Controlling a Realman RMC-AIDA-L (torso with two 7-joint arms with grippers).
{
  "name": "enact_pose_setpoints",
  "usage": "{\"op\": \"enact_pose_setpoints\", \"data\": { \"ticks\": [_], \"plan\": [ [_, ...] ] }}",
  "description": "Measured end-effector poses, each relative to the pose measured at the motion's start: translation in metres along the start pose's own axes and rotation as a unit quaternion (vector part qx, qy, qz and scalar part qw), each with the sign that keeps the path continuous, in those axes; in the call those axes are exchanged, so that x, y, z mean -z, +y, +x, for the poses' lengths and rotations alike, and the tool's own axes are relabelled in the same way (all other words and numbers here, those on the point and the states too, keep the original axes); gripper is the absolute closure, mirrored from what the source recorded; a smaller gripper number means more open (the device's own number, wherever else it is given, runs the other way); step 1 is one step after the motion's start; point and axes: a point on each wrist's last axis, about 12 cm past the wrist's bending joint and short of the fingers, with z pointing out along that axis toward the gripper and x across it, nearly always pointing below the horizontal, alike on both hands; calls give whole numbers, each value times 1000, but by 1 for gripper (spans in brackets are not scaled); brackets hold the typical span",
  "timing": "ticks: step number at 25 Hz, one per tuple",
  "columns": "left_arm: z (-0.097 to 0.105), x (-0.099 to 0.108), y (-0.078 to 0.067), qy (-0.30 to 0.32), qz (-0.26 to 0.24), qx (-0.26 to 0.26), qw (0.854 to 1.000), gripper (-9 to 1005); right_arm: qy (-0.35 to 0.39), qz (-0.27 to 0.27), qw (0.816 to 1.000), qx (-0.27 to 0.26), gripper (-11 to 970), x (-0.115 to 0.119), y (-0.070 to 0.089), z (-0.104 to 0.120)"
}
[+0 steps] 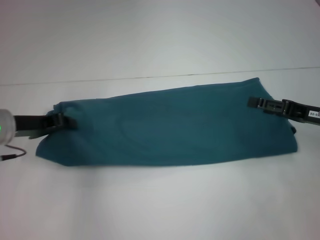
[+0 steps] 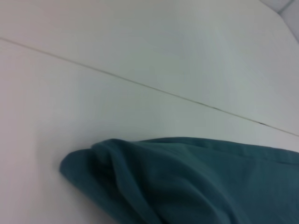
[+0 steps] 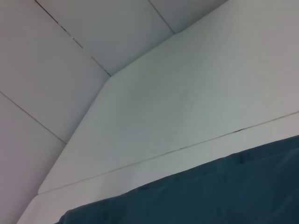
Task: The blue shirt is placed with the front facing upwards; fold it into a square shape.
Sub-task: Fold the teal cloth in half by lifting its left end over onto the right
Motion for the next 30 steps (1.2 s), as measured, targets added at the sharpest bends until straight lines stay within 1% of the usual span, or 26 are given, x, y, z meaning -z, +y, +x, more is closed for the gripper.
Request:
{"op": "enact_pose_setpoints", "data": {
  "ticks": [4, 13, 17, 19, 21, 24, 26, 27, 30],
  "plan": [
    [3, 6, 12, -3, -17, 13, 1000, 841, 0, 0, 1000, -2, 60, 0, 0, 0],
    [2, 28, 45, -14, -102, 46, 994, 840, -2, 3, 1000, -6, 59, -1, -1, 0],
    [-4, 37, 52, -18, -137, 52, 989, 840, -1, 5, 1000, -9, 59, -2, -2, 1],
    [-7, 40, 51, -18, -139, 47, 989, 840, -1, 5, 1000, -9, 59, -2, -2, 1],
    [-10, 42, 45, -16, -132, 38, 990, 840, -2, 6, 1000, -8, 60, -2, -2, 1],
    [-17, 45, 30, -18, -119, 16, 993, 841, -2, 6, 1000, -7, 60, -2, -2, 0],
    [-22, 48, 17, -22, -113, -5, 993, 841, -2, 7, 1000, -7, 60, -1, -3, 1],
    [-26, 50, 8, -26, -109, -18, 994, 841, -2, 7, 1000, -7, 60, -1, -3, 1],
    [-31, 53, -10, -24, -99, -36, 994, 841, -2, 8, 1000, -7, 60, -1, -3, 2]
  ]
}}
